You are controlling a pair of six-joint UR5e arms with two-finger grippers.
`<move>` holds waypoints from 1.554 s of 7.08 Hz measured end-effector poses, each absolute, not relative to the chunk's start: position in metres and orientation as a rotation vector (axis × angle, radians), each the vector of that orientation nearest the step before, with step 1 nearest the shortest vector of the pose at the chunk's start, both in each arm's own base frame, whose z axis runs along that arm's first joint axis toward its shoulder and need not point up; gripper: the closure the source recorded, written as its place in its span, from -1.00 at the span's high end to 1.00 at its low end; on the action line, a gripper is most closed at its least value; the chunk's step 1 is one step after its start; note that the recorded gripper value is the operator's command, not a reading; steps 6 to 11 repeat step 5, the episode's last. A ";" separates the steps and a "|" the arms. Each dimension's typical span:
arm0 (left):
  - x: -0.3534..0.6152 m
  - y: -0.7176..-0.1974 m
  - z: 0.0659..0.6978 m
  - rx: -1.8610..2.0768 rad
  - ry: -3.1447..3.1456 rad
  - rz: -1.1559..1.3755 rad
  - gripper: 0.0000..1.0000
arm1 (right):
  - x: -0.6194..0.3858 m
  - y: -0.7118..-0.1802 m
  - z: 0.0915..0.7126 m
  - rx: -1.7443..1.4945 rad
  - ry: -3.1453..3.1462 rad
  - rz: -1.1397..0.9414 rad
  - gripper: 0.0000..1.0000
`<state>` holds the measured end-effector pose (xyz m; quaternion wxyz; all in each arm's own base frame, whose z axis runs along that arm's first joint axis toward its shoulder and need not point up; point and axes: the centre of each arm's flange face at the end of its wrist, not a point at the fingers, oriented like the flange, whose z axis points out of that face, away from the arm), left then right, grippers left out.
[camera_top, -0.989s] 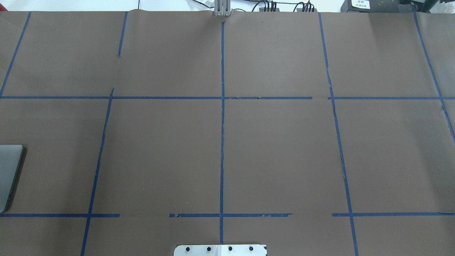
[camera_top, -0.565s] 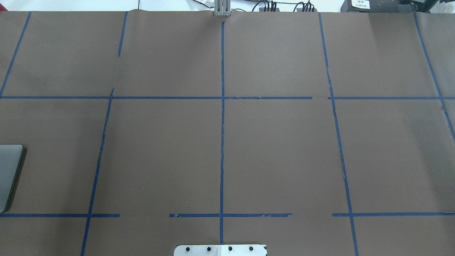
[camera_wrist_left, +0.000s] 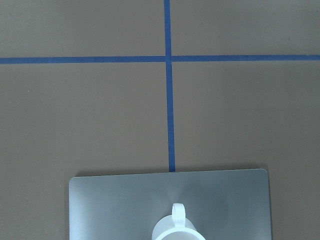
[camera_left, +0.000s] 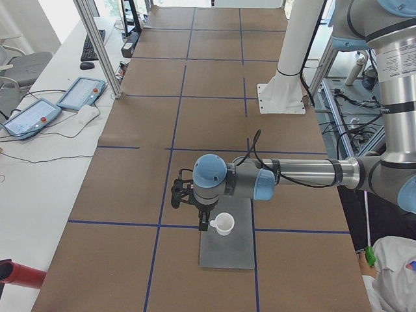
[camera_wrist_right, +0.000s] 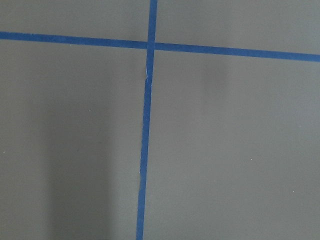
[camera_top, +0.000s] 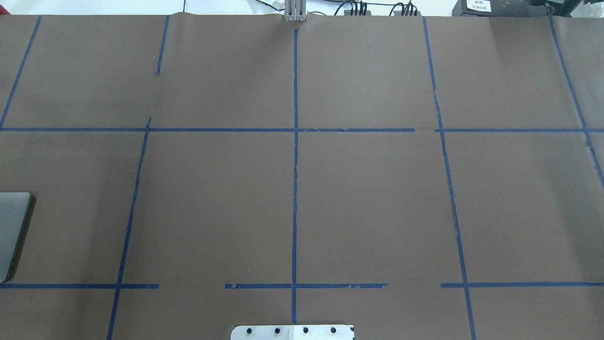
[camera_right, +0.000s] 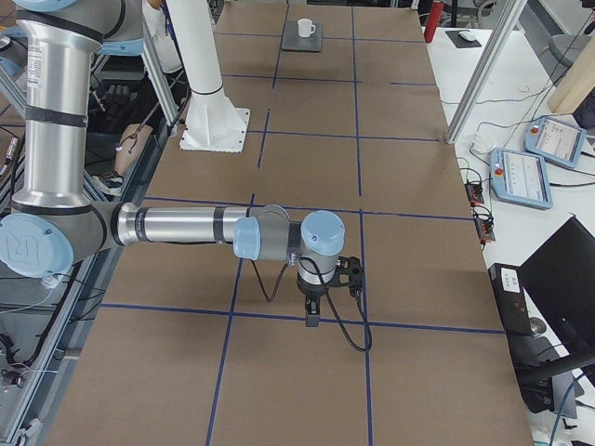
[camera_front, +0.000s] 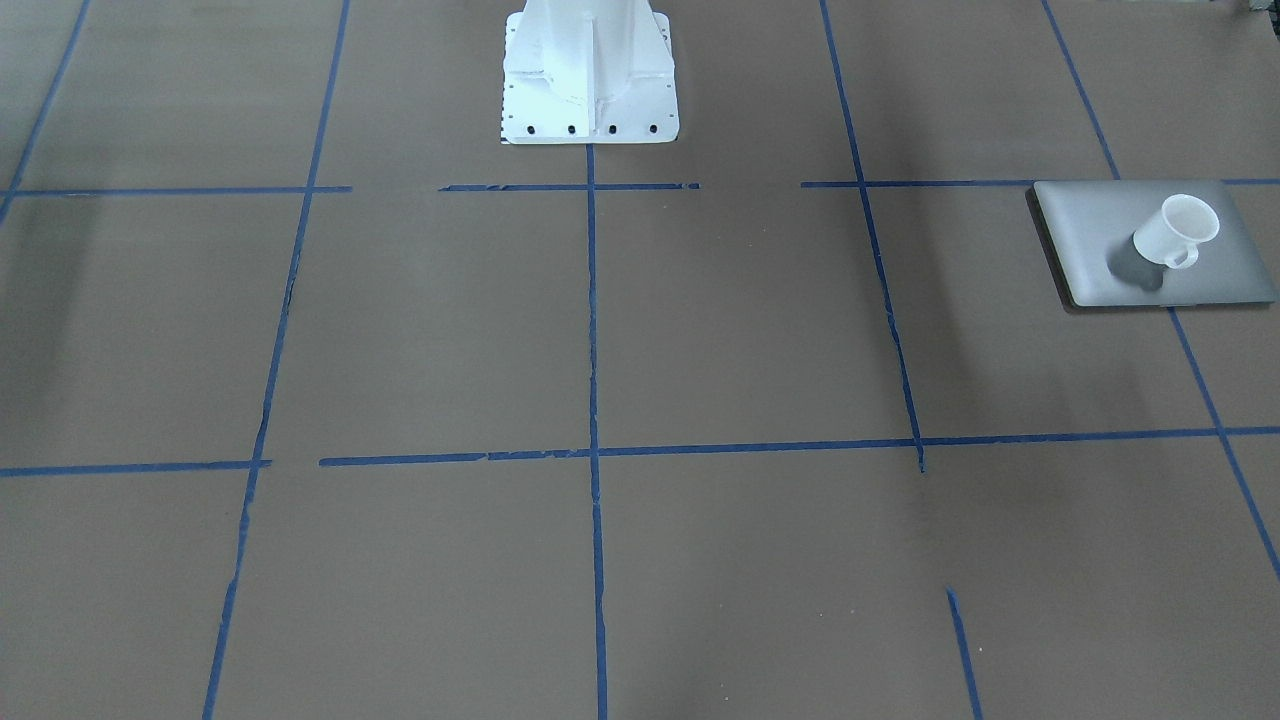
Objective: Place cup on laptop
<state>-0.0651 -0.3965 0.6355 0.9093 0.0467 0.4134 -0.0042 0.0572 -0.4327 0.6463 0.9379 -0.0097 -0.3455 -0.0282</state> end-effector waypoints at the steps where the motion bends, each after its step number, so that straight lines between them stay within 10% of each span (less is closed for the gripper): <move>1: -0.065 -0.396 0.636 0.095 0.852 -0.009 1.00 | 0.057 -0.432 0.647 -0.020 -0.705 -0.057 1.00; 11: -0.065 -0.395 0.634 0.098 0.852 -0.007 1.00 | 0.057 -0.432 0.646 -0.020 -0.706 -0.057 1.00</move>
